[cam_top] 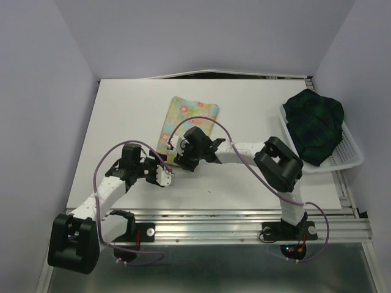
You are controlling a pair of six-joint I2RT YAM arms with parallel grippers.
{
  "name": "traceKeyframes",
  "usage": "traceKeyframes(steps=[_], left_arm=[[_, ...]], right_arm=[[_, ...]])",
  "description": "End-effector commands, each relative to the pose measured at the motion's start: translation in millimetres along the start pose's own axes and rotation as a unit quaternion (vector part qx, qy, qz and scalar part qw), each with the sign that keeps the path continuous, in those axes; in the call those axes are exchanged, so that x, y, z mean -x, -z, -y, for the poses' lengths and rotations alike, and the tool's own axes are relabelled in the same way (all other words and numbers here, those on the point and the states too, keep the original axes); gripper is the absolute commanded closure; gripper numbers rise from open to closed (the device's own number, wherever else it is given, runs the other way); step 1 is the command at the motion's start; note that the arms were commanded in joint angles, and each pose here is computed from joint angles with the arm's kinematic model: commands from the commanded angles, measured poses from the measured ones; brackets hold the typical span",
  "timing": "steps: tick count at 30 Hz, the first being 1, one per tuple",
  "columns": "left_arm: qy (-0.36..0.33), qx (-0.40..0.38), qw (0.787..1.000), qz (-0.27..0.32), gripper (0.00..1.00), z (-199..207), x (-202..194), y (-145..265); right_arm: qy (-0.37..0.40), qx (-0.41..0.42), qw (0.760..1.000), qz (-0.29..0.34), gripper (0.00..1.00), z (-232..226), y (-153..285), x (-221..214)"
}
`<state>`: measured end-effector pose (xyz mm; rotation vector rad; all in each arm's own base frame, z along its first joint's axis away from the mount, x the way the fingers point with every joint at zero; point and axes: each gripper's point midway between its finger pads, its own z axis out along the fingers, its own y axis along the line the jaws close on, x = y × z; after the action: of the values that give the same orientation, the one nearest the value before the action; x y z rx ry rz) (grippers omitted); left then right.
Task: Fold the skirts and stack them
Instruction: Fold the skirt
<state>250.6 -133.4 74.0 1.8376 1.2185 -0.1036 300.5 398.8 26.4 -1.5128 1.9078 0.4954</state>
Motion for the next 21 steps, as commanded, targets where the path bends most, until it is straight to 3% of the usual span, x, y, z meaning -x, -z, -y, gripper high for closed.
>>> traceKeyframes(steps=[1, 3, 7, 10, 17, 21], left_arm=[[0.003, 0.006, 1.0, 0.005, 0.19, -10, 3, 1], [0.003, 0.002, 1.0, 0.002, 0.19, -9, 1, 0], [0.004, -0.006, 1.0, -0.003, 0.2, -5, -2, 1], [-0.003, -0.007, 1.0, -0.009, 0.2, -2, -6, 1], [0.036, 0.042, 0.998, -0.025, 0.19, -20, -19, -6], [0.026, 0.047, 0.998, -0.03, 0.19, -19, -23, -7]], right_arm=[[0.023, -0.009, 0.993, -0.112, 0.47, -17, -29, -82], [0.03, -0.013, 0.991, -0.13, 0.55, -19, -32, -93], [0.024, -0.026, 0.988, -0.153, 0.84, -18, -32, -110], [0.001, -0.015, 0.991, -0.132, 0.99, -22, -28, -92], [-0.054, 0.027, 0.997, -0.049, 0.99, -28, -7, -16], [-0.056, 0.038, 0.997, -0.037, 0.99, -30, 0, -4]])
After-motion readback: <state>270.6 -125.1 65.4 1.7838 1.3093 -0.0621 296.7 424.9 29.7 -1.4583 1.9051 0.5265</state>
